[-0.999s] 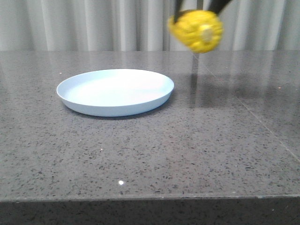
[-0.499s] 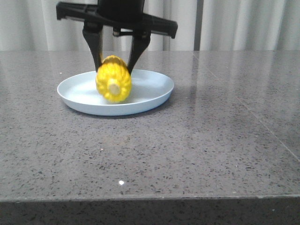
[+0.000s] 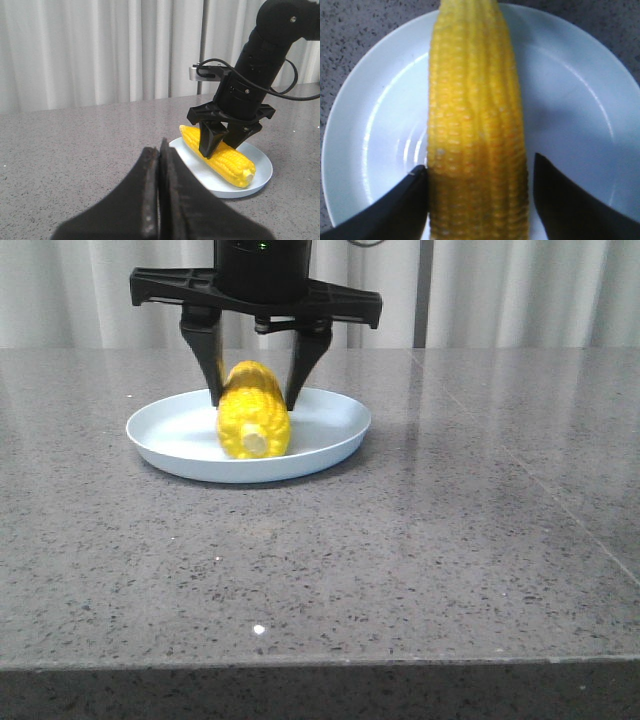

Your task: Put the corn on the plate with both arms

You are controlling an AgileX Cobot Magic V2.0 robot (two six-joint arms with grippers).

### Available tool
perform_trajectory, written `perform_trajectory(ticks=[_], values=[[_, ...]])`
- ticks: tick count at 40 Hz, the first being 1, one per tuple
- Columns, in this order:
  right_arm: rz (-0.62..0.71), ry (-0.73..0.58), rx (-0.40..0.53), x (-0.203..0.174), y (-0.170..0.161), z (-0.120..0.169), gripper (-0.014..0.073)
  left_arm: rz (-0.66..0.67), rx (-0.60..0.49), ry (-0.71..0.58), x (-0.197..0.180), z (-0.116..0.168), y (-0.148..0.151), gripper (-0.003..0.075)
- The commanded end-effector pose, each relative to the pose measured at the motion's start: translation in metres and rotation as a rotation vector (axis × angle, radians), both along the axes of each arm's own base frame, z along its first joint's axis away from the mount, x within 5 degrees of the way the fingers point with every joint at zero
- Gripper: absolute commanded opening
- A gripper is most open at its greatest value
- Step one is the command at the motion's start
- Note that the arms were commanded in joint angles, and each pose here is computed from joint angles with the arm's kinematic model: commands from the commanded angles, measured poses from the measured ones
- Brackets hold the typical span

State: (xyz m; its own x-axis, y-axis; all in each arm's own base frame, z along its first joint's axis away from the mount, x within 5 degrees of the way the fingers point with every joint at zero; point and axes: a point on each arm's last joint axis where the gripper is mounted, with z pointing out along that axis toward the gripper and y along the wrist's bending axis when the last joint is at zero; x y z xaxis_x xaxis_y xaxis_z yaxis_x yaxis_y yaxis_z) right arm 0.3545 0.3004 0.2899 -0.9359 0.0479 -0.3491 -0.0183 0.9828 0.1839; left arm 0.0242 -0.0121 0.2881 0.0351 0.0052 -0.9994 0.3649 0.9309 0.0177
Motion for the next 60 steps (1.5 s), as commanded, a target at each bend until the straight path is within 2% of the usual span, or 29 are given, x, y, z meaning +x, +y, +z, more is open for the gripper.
perform_trajectory(ticks=[1, 9, 15, 18, 22, 28, 31, 40, 47, 56, 60], values=[[-0.008, -0.103, 0.044, -0.004, -0.011, 0.040, 0.0578, 0.003, -0.065, -0.109, -0.006, 0.015, 0.003, -0.0020], [0.021, -0.159, 0.070, -0.020, -0.024, 0.076, 0.0580, 0.003, -0.065, -0.109, -0.006, 0.015, 0.003, -0.0020], [0.049, -0.223, 0.078, -0.027, -0.047, 0.107, 0.0578, 0.003, -0.066, -0.111, -0.006, 0.016, 0.003, -0.0020], [0.049, -0.240, 0.079, -0.030, -0.059, 0.119, 0.0544, 0.003, -0.066, -0.111, -0.006, 0.016, 0.003, -0.0020], [0.041, -0.243, 0.073, -0.035, -0.078, 0.133, 0.0390, 0.003, -0.066, -0.111, -0.006, 0.016, 0.003, -0.0020], [0.008, -0.236, 0.043, -0.039, -0.107, 0.147, 0.0054, 0.003, -0.066, -0.111, -0.006, 0.016, 0.003, -0.0020], [0.000, -0.248, 0.041, -0.039, -0.122, 0.153, -0.0079, 0.003, -0.066, -0.111, -0.006, 0.016, 0.003, -0.0020], [0.027, -0.231, 0.055, -0.045, -0.165, 0.158, -0.0062, 0.003, -0.066, -0.111, -0.006, 0.016, 0.003, -0.0020], [-0.052, -0.232, 0.004, -0.060, -0.205, 0.152, -0.0062, 0.003, -0.066, -0.111, -0.006, 0.016, 0.003, -0.0020], [-0.073, -0.251, -0.023, -0.100, -0.231, 0.127, -0.0062, 0.003, -0.066, -0.111, -0.006, 0.016, 0.003, -0.0020], [-0.063, -0.270, -0.024, -0.120, -0.237, 0.105, -0.0062, 0.003, -0.066, -0.111, -0.006, 0.016, 0.003, -0.0020]])
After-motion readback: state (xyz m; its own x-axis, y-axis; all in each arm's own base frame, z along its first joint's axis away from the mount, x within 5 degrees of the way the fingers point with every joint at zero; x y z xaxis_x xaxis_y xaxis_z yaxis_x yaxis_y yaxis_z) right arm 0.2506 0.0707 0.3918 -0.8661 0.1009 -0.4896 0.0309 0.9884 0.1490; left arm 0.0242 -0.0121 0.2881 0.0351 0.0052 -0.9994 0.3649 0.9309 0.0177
